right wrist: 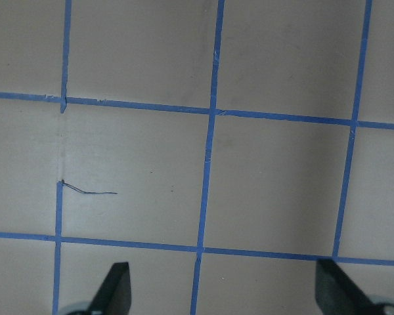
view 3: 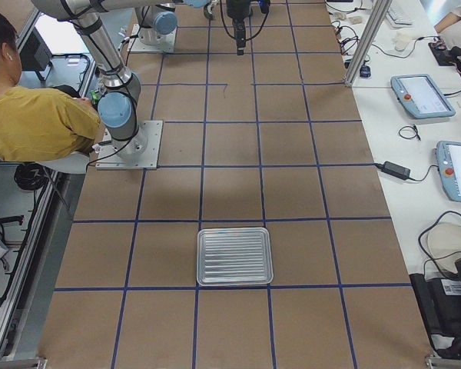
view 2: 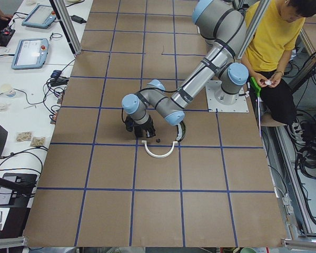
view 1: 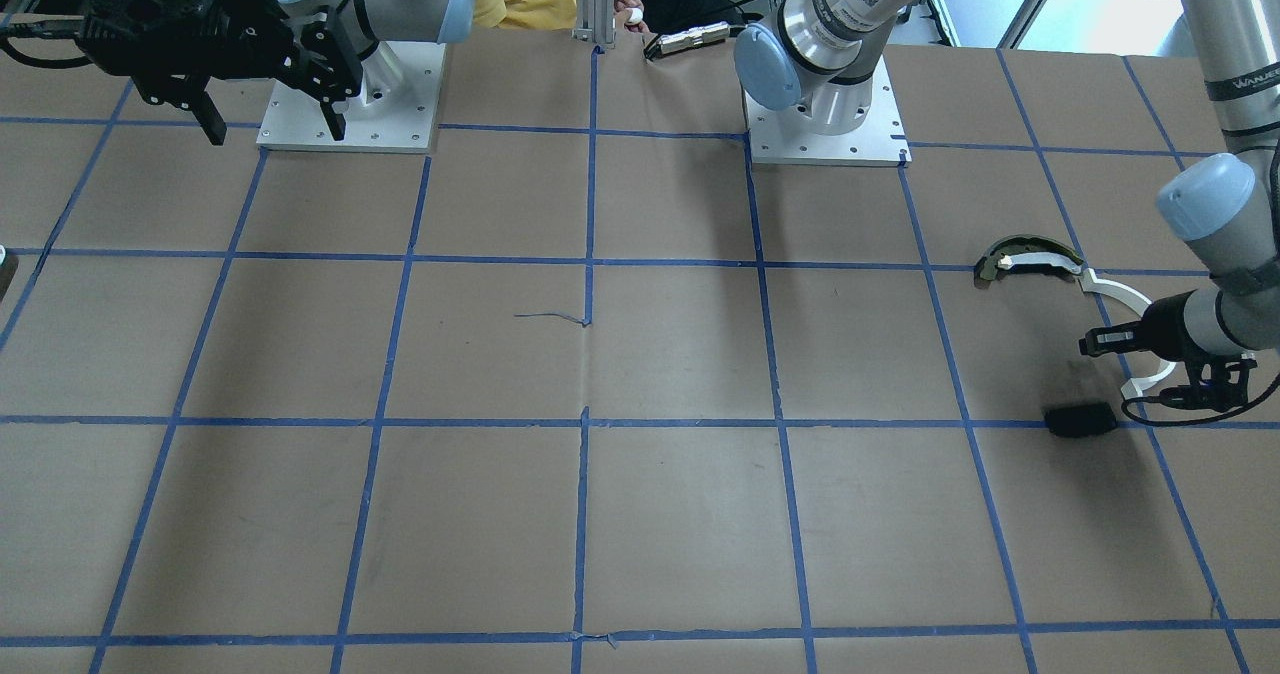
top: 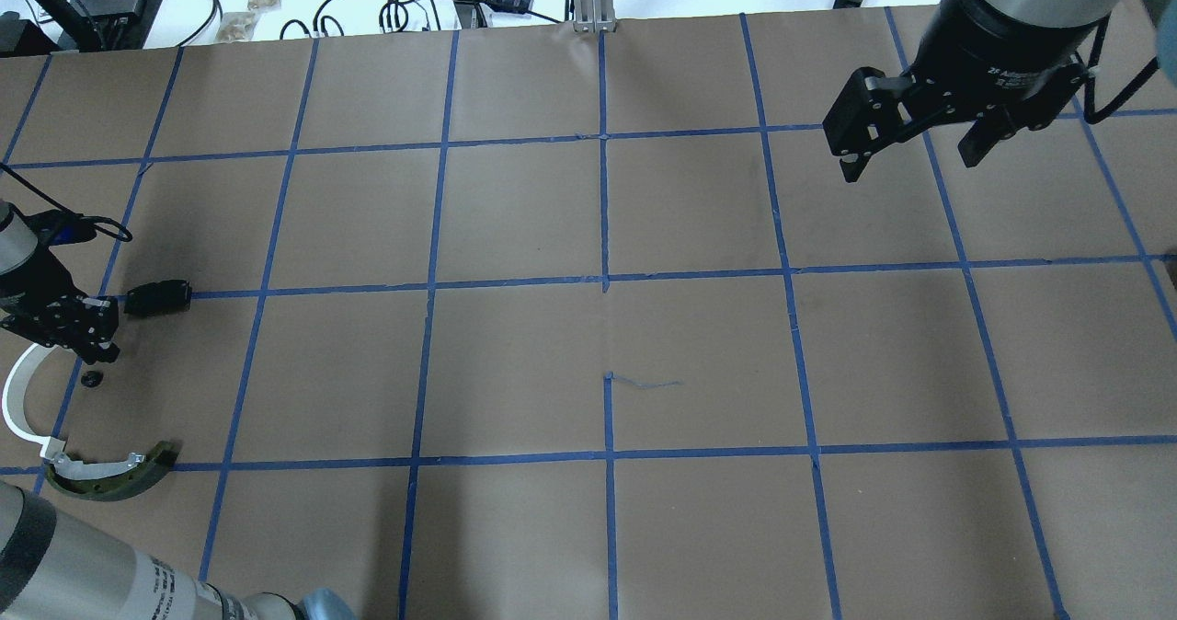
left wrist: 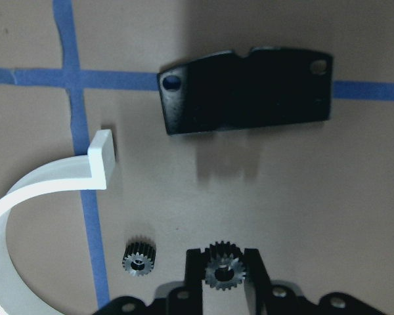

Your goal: Place bearing gear from tray to pile

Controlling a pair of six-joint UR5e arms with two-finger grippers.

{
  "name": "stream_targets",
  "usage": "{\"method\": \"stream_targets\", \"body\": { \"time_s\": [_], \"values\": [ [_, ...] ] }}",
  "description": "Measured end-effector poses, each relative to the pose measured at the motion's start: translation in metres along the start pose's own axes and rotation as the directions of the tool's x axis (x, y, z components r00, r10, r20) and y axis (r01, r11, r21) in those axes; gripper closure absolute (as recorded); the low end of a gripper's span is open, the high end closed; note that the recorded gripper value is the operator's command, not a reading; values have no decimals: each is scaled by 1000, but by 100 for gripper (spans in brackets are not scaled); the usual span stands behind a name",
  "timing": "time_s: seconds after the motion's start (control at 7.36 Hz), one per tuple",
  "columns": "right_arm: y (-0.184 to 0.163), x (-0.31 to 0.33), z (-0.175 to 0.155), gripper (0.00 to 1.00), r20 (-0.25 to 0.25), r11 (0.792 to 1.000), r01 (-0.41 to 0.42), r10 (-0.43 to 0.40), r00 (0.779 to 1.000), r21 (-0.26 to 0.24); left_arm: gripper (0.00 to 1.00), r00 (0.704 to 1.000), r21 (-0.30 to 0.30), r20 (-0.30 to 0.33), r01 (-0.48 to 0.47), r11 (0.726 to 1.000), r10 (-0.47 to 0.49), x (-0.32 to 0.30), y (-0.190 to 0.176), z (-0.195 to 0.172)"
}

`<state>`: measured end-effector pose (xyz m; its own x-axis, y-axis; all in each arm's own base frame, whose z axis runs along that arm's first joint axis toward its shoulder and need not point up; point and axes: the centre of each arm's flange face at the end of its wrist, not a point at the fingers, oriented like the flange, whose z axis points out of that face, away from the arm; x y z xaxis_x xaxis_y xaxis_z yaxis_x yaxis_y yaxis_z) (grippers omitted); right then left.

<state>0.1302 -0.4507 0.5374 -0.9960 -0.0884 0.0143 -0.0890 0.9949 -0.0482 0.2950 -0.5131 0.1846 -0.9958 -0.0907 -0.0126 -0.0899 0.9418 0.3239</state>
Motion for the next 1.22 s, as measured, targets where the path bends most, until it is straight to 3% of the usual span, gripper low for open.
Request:
{"method": "stream_targets", "body": {
  "time_s": [0.14, 0.27, 0.41, 0.68, 0.81, 1.22],
  "values": [
    [-3, 3, 4, 0, -6, 1000, -4, 4, 1000, -7, 74, 1000, -3, -3, 9, 1000, -9, -4, 2, 2],
    [-6, 4, 7, 0, -8, 1000, -6, 6, 1000, -13, 35, 1000, -5, -5, 14, 1000, -14, -7, 4, 3],
    [-10, 5, 8, 0, -7, 1000, -6, 6, 1000, -14, 19, 1000, -7, -7, 16, 1000, -16, -8, 4, 4],
    [-29, 6, 8, 0, -11, 1000, -6, 6, 1000, -7, 11, 1000, -13, -10, 17, 1000, -17, -8, 5, 5],
    [-43, 7, 2, 0, -12, 1000, -5, 5, 1000, 1, 0, 1000, -15, -11, 16, 1000, -17, -8, 5, 5],
    [-56, 7, 4, 0, -9, 1000, -3, 3, 1000, -26, 0, 1000, 6, -5, 10, 1000, -10, 12, 9, -32]
  ]
}}
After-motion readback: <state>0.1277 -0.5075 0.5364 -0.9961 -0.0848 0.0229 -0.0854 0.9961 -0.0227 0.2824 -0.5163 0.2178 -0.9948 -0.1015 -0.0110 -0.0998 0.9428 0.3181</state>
